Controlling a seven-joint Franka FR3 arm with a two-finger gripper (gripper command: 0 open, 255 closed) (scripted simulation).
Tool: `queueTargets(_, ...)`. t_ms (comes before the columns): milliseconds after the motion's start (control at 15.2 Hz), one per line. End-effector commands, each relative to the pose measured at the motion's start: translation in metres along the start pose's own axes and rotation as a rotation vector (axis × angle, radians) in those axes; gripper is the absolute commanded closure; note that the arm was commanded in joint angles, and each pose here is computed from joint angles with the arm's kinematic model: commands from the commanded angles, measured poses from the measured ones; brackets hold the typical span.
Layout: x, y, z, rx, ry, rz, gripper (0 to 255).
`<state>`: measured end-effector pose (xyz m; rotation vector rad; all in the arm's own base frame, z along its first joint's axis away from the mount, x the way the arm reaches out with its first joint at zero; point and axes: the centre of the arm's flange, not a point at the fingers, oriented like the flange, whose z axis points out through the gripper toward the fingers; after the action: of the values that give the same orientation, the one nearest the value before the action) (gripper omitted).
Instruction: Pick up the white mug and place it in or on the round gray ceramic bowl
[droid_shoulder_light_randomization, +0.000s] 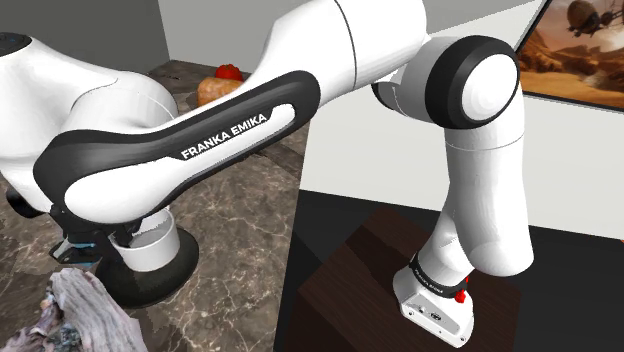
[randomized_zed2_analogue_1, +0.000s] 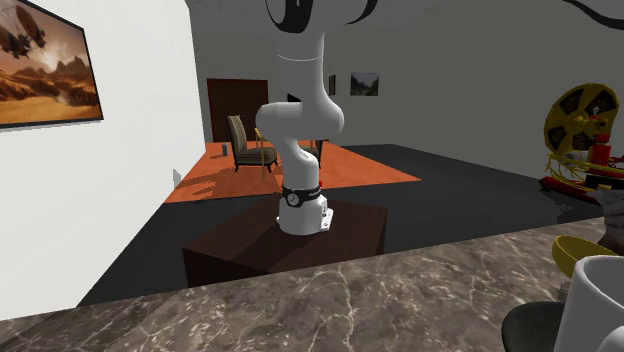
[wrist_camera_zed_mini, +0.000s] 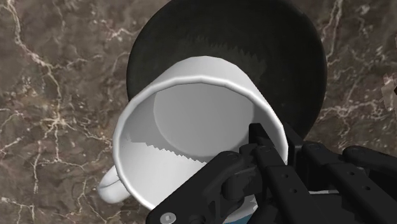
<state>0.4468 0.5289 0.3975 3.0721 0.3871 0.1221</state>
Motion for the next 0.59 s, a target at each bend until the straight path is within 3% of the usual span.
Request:
queueTargets(0,0.000,0.000,0.000,0.000,0.000,0.000,255)
queueTargets(66,0.000,0.000,0.000,0.000,0.000,0.000,0)
queueTargets(396,0.000,0.000,0.000,0.000,0.000,0.000,0)
queueTargets(528,0.000,0.000,-0.026,0.000,0.000,0.000,0)
